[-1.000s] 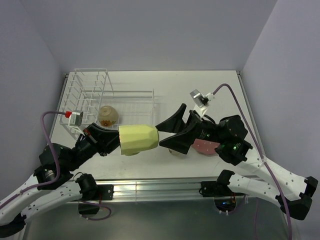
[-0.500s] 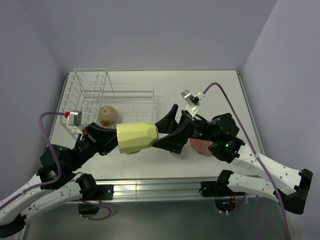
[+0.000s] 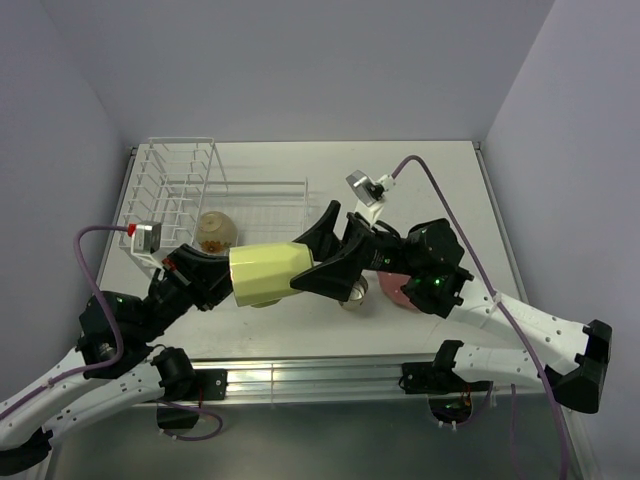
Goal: Load the mixed dishes into the dish rack
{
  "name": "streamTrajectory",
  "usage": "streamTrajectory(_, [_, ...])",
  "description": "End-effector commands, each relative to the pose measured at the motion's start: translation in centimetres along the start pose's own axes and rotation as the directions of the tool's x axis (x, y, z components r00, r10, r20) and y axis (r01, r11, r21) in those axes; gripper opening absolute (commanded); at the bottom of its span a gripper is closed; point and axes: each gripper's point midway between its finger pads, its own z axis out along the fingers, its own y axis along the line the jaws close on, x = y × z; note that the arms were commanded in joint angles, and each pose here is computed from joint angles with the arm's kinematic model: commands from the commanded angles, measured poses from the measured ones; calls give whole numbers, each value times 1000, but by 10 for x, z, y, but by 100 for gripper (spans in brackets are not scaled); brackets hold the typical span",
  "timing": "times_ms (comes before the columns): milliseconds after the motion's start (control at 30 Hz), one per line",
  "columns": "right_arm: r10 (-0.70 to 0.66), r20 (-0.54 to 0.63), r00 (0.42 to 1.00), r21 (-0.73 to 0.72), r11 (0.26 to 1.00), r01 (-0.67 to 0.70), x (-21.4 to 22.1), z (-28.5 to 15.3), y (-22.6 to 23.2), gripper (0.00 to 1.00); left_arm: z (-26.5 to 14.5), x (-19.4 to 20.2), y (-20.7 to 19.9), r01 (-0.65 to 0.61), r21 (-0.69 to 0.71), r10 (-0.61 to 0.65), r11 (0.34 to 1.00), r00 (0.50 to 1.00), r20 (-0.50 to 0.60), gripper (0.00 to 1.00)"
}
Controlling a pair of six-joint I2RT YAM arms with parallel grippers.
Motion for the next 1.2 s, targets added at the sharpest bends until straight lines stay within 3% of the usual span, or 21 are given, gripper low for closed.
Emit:
streamTrajectory(0, [-54,61,997,-82,995,59,-25,9,30,97,-1,-24,-32,25,116,-35,993,996,88,0])
streamTrajectory(167, [-54,58,997,-73,996,59,-25,14,28,88,-4,-26,-30,18,100,-28,995,995,98,0])
streamTrajectory(267, [-51,55,997,-74,996,55,-25,17,26,69,-3,-25,-29,20,100,-29,995,995,96,0])
streamTrajectory(333, [-47,51,998,-78,996,51,-25,19,26,39,-3,-25,-27,18,91,-27,996,995,98,0])
streamTrajectory(400, [-44,40,998,-69,997,46,-23,22,22,0,-3,-25,-25,14,82,-22,997,995,98,0])
streamTrajectory(467, [-44,36,998,-50,998,46,-23,23,18,0,-4,-24,-19,-4,35,1,999,996,85,24])
streamTrajectory(500, [-55,40,998,-40,998,56,-24,22,16,0,-4,-27,-14,-11,1,11,1000,995,95,59])
streamTrajectory(600, [-75,40,996,10,997,74,-26,23,8,0,-11,-30,7,-69,-131,81,989,993,84,87])
streamTrajectory(733, [-91,31,995,94,992,88,-33,23,-8,0,-35,-47,34,-129,-316,171,940,979,108,99])
streamTrajectory(1000, [-97,18,995,249,964,89,-47,26,-62,0,-102,-86,72,-127,-571,290,811,935,204,99])
streamTrajectory(1100, [-117,-12,993,376,920,113,-55,29,-104,0,-112,-89,80,-150,-628,326,763,929,175,99])
streamTrajectory(1167, [-107,-59,993,513,850,122,-58,33,-145,0,-111,-88,79,-190,-641,350,744,928,131,99])
